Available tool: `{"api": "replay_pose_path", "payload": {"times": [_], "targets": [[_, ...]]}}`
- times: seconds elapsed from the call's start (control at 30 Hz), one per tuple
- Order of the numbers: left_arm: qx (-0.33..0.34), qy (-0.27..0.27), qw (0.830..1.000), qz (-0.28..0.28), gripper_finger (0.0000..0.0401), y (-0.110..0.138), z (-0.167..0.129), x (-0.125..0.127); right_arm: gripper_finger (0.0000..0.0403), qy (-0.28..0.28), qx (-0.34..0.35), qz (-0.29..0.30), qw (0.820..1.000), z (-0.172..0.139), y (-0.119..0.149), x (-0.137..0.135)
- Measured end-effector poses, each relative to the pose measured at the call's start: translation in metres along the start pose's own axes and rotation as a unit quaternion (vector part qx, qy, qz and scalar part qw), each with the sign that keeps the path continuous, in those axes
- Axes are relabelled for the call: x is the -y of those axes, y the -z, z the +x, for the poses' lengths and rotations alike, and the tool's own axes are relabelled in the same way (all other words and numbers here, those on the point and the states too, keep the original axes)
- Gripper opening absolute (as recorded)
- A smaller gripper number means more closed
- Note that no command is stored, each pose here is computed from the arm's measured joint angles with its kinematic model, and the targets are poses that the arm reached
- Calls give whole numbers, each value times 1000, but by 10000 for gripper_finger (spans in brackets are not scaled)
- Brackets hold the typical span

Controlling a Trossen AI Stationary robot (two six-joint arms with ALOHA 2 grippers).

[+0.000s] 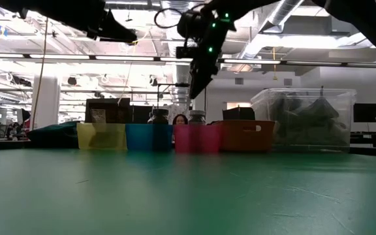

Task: Sort spices by type
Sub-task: Return to Home Position

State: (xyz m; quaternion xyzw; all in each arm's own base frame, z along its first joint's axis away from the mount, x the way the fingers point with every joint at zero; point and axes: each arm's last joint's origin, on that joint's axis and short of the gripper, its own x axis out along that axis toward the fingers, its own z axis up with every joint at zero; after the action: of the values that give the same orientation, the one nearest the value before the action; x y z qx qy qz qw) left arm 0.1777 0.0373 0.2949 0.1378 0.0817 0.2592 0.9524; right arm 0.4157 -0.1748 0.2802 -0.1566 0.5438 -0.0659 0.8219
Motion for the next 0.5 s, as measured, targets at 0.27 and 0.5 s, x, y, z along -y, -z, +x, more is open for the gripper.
{"api": "replay_pose_path", "payload": {"times": [0.27,0.5], "targets": [[-25,7,1000,-14,212,5,-3,0,261,-48,74,58,994,-53,4,-6],[-12,30,998,-55,212,1,-25,-5,244,-1,204,100,974,-77,43,-43]]}}
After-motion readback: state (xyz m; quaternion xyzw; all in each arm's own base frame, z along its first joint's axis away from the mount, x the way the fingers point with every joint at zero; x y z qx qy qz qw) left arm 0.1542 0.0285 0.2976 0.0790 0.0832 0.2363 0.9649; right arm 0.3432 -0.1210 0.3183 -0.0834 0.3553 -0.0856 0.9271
